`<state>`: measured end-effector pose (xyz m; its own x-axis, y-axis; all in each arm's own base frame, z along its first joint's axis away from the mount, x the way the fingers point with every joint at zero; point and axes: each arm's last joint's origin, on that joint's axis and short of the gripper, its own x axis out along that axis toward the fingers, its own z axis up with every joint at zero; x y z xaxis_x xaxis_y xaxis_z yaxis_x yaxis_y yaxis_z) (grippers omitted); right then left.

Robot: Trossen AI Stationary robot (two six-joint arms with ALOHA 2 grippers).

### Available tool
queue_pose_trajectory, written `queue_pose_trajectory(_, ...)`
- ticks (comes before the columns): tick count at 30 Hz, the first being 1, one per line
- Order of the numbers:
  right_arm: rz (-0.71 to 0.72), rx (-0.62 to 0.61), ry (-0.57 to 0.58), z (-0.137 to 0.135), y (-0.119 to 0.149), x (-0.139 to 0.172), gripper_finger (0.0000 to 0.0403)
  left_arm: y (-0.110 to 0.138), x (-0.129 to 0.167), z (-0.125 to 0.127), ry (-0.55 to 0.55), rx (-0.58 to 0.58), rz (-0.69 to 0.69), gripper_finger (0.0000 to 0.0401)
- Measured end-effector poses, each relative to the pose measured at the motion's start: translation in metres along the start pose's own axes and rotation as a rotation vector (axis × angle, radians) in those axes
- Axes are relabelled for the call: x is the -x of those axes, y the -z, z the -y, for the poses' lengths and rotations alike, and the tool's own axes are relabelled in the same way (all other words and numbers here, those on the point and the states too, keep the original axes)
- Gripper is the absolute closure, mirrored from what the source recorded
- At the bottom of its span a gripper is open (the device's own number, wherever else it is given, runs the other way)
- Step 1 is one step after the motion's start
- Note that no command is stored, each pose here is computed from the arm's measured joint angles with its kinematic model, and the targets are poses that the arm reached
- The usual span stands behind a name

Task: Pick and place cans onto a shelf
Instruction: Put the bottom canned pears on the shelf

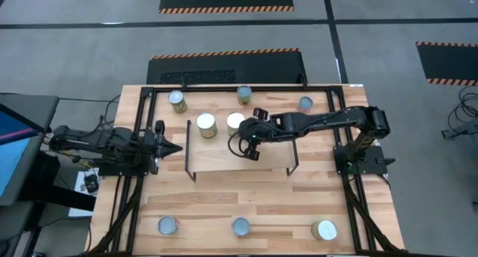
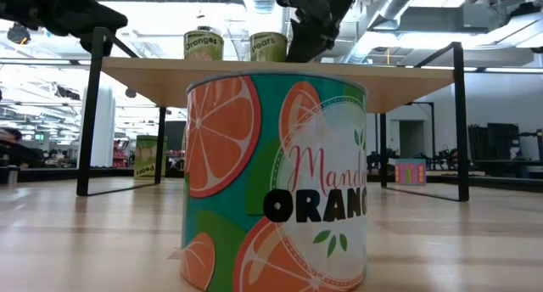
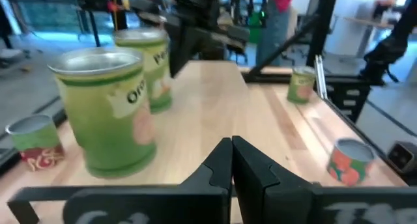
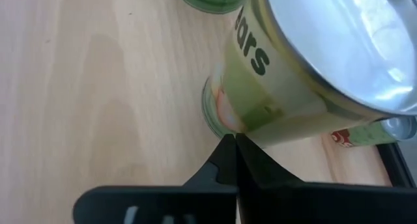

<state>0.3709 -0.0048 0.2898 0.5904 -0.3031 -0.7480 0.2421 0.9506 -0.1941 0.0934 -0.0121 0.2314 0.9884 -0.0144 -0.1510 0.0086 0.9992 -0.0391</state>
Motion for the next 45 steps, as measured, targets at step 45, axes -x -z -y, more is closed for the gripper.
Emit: queue_pose_trajectory(45,0.055,0.111,-0.017,-0.012,0.007,-0.005,0.0398,-0.041,-0.048,0.096,-0.172,-0.120,-0.610,0.0401)
